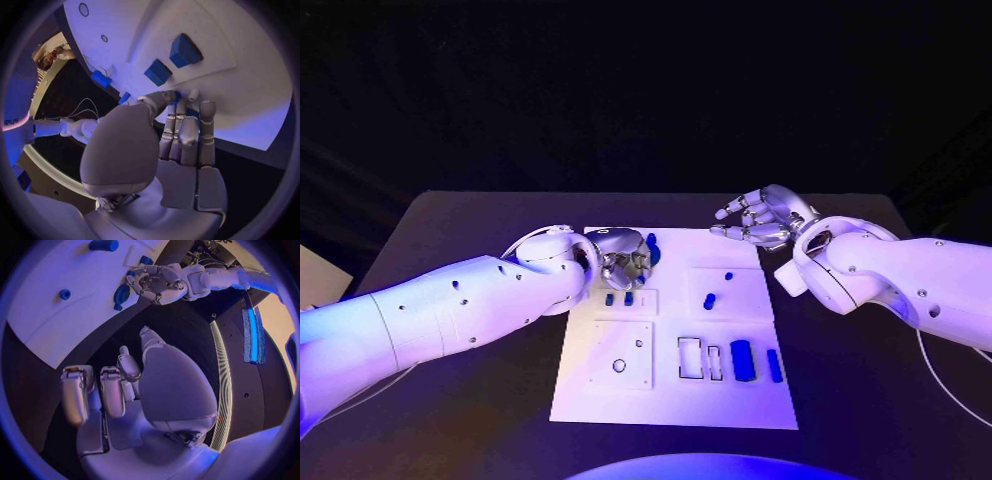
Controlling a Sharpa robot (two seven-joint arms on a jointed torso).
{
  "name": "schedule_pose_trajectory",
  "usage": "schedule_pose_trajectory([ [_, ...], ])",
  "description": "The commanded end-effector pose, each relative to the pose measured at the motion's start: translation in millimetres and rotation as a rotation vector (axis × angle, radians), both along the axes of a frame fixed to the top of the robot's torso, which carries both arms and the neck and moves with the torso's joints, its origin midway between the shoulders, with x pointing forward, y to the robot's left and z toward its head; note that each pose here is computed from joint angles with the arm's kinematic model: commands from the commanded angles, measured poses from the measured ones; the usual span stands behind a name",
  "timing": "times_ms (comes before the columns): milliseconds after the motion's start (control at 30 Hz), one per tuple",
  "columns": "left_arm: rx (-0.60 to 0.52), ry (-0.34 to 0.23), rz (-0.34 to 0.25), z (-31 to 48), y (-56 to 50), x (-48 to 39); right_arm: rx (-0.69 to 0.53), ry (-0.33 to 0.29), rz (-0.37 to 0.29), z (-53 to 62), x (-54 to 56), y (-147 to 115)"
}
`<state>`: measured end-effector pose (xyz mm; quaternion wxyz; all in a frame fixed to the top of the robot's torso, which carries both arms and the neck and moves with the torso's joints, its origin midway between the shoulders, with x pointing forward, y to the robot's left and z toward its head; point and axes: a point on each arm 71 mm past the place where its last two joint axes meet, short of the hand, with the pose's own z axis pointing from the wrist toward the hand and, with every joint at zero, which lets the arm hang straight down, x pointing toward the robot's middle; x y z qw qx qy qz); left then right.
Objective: Assemble the parts on the task board
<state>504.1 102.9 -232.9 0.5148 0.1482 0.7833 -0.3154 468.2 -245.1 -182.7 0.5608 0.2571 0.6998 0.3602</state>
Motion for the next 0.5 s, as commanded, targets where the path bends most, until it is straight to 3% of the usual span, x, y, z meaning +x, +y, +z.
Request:
schedule_pose_trajectory([
  [33, -0.039, -0.015, 0.007, 2.2, 1.4, -0.2, -0.004, -0.007, 0.02, 0.3, -0.6, 2],
  [500, -0.15, 0.018, 0.037, 23.4, 14.8, -5.8, -0.005, -0.007, 0.019, 0.2, -0.7, 1],
])
